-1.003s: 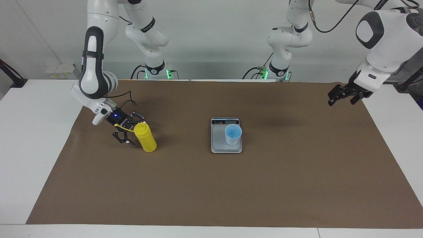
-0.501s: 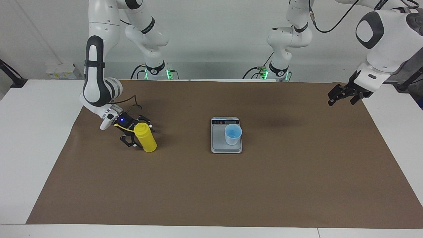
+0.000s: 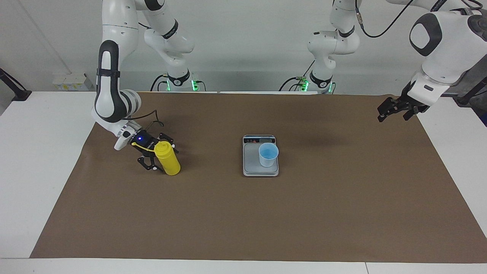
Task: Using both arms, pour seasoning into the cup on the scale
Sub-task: 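Reach the right gripper to the yellow bottle and grasp it, then lift the yellow bottle with the right gripper over the cup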
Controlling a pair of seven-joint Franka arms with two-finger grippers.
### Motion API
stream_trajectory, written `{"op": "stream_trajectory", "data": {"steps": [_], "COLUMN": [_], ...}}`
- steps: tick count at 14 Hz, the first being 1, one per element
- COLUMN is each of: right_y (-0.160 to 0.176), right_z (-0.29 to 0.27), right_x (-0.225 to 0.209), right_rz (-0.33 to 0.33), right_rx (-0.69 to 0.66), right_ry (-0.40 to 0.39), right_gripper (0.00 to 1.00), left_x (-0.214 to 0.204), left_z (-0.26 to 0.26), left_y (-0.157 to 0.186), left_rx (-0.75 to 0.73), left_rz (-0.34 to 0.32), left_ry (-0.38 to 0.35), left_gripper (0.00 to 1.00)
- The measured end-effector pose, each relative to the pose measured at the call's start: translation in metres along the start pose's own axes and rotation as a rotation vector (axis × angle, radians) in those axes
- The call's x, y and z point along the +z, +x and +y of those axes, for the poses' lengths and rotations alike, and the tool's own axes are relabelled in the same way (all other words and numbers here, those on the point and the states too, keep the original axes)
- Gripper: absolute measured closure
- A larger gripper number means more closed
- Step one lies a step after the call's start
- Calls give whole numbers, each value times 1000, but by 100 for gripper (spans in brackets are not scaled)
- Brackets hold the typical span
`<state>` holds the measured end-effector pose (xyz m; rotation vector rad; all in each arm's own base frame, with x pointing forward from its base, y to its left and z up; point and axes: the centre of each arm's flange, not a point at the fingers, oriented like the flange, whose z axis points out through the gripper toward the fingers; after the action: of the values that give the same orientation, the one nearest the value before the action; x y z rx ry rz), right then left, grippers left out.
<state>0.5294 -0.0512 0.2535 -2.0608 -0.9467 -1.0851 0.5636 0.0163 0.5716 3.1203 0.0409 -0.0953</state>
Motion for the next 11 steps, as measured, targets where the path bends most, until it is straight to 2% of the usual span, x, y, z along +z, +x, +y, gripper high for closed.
{"op": "stream_trajectory", "data": {"steps": [1,3,6,11], "right_y": [2,4,8,30], "right_z": [0,0,1,-2], "right_x": [1,2,3,16], "right_rz": [1,2,4,-22], "right_rx": [-1,0,-7,-2], "right_ry": [2,2,2,-16], "right_gripper": [0,6,37,44], "left_x": [0,0,0,0], "left_z": [0,0,0,0], "left_y": [0,0,0,0], "left_rx": [0,0,0,0], "left_rz": [0,0,0,0], "left_ry": [0,0,0,0], "left_gripper": [0,0,0,0]}}
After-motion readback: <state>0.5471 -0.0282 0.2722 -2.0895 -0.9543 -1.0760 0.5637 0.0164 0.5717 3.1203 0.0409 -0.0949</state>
